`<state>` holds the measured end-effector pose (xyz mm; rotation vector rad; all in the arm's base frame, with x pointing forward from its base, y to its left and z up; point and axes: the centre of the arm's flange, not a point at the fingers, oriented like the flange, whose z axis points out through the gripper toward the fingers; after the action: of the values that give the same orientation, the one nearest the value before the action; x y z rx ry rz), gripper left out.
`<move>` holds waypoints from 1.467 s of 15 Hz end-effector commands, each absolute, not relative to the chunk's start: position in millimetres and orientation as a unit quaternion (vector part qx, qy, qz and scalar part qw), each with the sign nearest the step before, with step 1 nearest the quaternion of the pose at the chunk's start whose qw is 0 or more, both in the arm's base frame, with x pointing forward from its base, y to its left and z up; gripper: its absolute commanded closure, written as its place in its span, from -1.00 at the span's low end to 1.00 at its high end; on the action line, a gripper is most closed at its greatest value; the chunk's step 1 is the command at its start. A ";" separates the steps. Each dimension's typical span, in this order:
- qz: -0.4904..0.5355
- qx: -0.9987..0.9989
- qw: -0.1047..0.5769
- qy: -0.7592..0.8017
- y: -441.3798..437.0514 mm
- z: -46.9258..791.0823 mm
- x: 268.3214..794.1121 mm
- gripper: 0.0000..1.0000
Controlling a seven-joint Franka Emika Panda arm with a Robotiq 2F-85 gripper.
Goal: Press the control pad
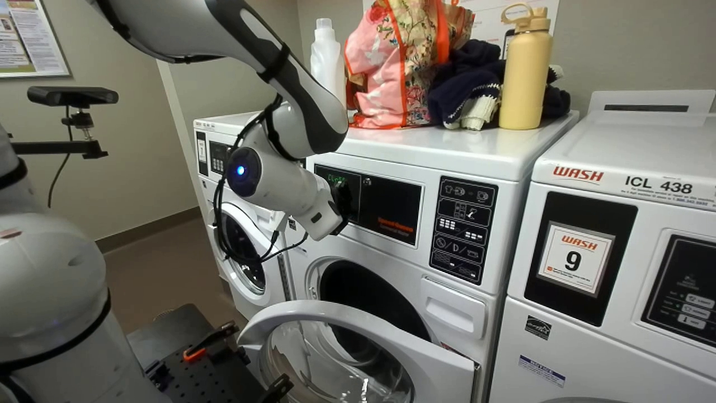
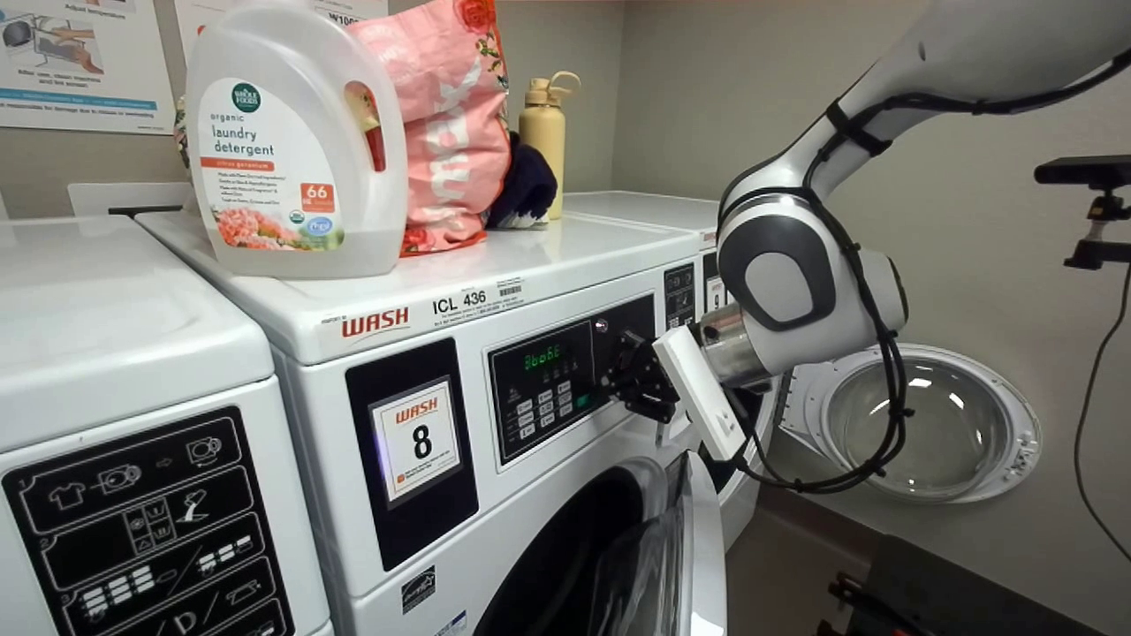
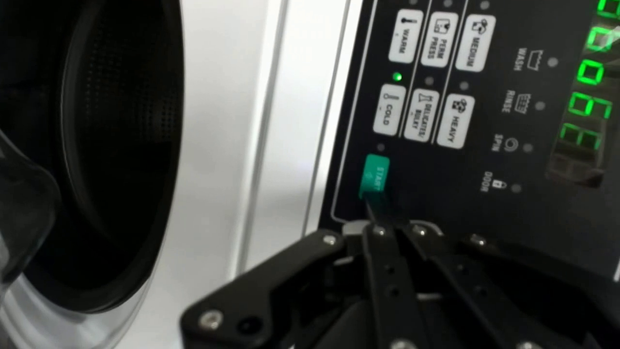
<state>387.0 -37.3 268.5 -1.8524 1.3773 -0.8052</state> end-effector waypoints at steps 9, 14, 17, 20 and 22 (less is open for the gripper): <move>-0.307 -0.733 0.346 0.498 18.6 293.4 354.3 1.00; -0.309 -0.737 0.336 0.498 15.7 289.0 358.1 1.00; -0.306 -0.739 0.332 0.499 13.4 282.3 363.0 1.00; -0.305 -0.740 0.331 0.500 10.5 275.6 367.8 1.00; -0.305 -0.740 0.331 0.499 8.1 272.9 371.1 1.00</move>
<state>365.8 -4.9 283.6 -1.9460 1.3013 -0.7843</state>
